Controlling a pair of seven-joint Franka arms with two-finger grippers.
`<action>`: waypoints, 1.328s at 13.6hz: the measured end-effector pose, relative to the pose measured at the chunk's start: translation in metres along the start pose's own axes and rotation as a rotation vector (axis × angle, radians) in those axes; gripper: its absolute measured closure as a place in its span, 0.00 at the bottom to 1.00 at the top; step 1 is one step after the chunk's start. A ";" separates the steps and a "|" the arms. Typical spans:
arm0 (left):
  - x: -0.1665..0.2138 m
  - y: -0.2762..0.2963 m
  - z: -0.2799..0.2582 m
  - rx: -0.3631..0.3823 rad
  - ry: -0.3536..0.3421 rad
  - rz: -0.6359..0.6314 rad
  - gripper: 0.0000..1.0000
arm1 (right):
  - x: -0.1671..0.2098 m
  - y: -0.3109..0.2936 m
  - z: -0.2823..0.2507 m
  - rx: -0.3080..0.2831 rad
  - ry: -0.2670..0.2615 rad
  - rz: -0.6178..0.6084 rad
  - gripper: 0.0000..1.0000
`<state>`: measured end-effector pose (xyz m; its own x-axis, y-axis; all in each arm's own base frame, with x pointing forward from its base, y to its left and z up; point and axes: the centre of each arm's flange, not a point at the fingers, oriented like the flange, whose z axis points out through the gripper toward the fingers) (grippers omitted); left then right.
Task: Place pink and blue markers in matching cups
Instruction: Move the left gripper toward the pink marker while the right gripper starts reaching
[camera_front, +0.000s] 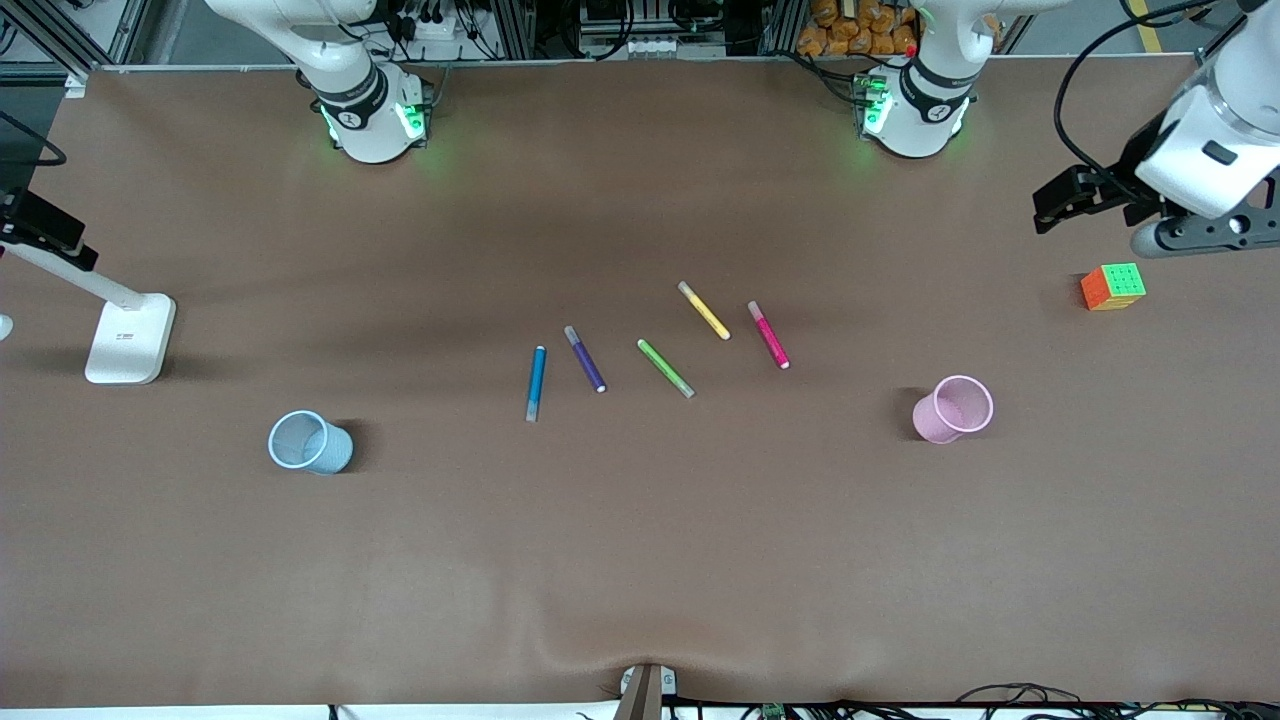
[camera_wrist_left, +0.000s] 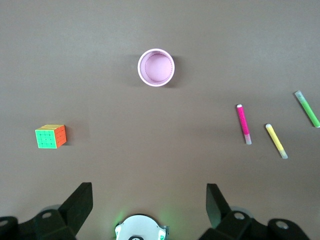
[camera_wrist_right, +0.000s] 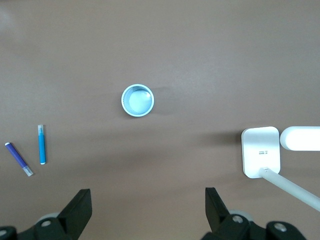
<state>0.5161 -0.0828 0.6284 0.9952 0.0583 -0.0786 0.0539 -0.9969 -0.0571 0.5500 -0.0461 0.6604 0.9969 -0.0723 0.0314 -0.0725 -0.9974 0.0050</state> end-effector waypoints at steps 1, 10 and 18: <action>0.001 0.000 0.001 0.000 -0.003 0.000 0.00 | 0.001 -0.002 0.001 0.000 0.001 -0.003 0.00; -0.010 0.063 0.045 0.040 -0.061 -0.102 0.00 | 0.005 -0.007 0.002 0.000 0.015 -0.012 0.00; -0.021 0.135 0.122 0.030 0.009 -0.245 0.00 | 0.015 -0.006 -0.008 -0.001 0.121 -0.010 0.00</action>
<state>0.4924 -0.2121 0.5009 0.9533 0.2979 -0.0502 0.2918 -0.9509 -0.1032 0.5655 -0.0417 0.6687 0.9865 -0.0611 0.1521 -0.0628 -0.9980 0.0065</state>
